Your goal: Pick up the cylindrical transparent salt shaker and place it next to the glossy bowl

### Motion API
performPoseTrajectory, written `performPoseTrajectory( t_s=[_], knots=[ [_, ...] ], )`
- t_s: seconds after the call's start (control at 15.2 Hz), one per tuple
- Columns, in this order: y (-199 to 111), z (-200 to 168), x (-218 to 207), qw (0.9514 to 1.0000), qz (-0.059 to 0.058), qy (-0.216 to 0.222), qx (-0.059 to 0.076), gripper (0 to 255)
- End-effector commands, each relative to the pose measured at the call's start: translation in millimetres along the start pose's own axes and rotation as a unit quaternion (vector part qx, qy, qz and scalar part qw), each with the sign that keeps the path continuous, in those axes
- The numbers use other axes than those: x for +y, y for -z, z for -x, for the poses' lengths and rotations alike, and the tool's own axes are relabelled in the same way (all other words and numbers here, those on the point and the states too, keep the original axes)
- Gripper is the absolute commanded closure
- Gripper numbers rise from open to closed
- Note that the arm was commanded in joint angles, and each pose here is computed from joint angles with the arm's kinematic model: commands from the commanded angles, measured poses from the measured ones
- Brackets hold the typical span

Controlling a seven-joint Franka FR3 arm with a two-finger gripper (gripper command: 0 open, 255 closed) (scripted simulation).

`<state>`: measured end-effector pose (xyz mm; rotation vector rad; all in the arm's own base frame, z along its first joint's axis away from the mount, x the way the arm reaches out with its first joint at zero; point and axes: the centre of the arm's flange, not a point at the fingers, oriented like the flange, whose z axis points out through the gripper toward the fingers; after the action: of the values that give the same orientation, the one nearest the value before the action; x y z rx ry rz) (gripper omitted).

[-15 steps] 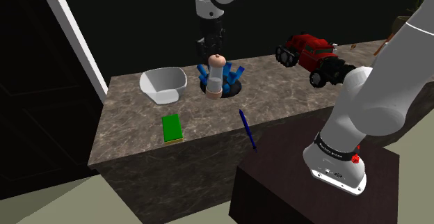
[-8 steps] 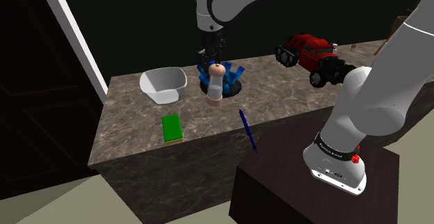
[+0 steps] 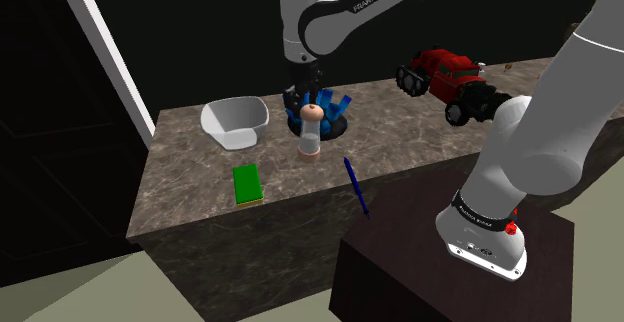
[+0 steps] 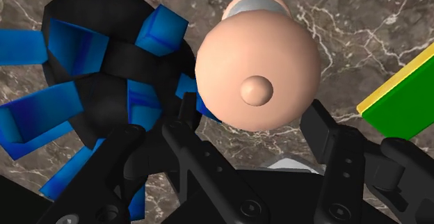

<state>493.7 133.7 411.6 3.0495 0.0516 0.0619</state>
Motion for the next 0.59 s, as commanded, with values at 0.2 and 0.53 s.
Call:
performPoseTrajectory(
  t_s=[0.2, 0.53],
  knots=[
    [-4.0, 1.0, -0.7, 1.0000, 0.000, 0.000, 0.000, 255],
    [-4.0, 1.0, -0.7, 1.0000, 0.000, 0.000, 0.000, 0]
  ],
)
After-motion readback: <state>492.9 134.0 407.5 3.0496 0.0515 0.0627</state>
